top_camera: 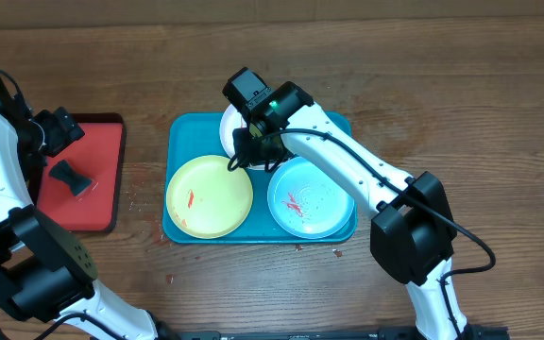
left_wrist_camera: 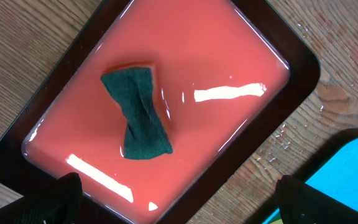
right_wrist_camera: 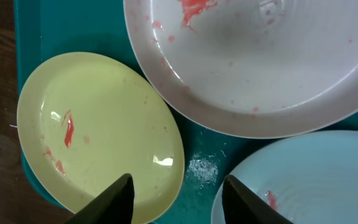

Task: Clean dirty plates on tray and stack at the side
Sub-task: 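Grip the yellow plate rim with the right gripper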

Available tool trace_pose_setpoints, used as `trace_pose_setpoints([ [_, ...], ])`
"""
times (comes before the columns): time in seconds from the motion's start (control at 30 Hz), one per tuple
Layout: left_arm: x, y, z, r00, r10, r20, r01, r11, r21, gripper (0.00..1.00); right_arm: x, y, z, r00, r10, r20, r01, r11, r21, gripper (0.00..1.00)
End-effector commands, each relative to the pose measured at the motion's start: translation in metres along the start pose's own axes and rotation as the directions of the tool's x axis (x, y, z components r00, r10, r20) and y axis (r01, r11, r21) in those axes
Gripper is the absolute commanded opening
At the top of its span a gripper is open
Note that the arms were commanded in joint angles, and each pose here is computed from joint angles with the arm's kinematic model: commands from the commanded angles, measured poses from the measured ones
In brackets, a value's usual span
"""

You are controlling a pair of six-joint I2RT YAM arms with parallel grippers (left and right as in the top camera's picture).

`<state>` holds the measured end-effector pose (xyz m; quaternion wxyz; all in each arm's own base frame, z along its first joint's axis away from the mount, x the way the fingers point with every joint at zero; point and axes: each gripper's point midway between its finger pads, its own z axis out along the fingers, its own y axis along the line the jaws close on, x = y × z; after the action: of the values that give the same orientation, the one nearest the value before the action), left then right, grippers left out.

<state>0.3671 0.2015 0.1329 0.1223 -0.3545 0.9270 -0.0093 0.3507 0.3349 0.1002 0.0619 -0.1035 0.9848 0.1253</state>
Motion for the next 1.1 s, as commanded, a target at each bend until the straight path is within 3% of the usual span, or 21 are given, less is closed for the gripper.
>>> trace_pose_setpoints([
  [0.0,-0.002,0.002,-0.001,1.0,-0.019,0.01,0.019,1.0,-0.015,1.0,-0.002,0.001,0.013,1.0,0.001,-0.019,-0.001,1.0,-0.008,0.47],
  [0.4,-0.001,0.002,-0.001,1.0,-0.019,0.004,0.019,1.0,-0.016,1.0,0.03,0.012,0.051,0.995,-0.026,-0.091,0.028,0.999,0.017,0.49],
  [0.9,0.006,0.004,-0.001,1.0,0.009,-0.022,-0.009,1.0,-0.021,1.0,0.032,0.008,0.073,0.998,-0.049,-0.033,0.052,0.994,0.097,0.5],
  [1.07,0.007,0.004,0.0,1.0,0.01,-0.025,-0.01,1.0,-0.022,0.93,0.035,0.005,0.082,0.998,-0.047,-0.052,0.052,0.993,0.109,0.47],
])
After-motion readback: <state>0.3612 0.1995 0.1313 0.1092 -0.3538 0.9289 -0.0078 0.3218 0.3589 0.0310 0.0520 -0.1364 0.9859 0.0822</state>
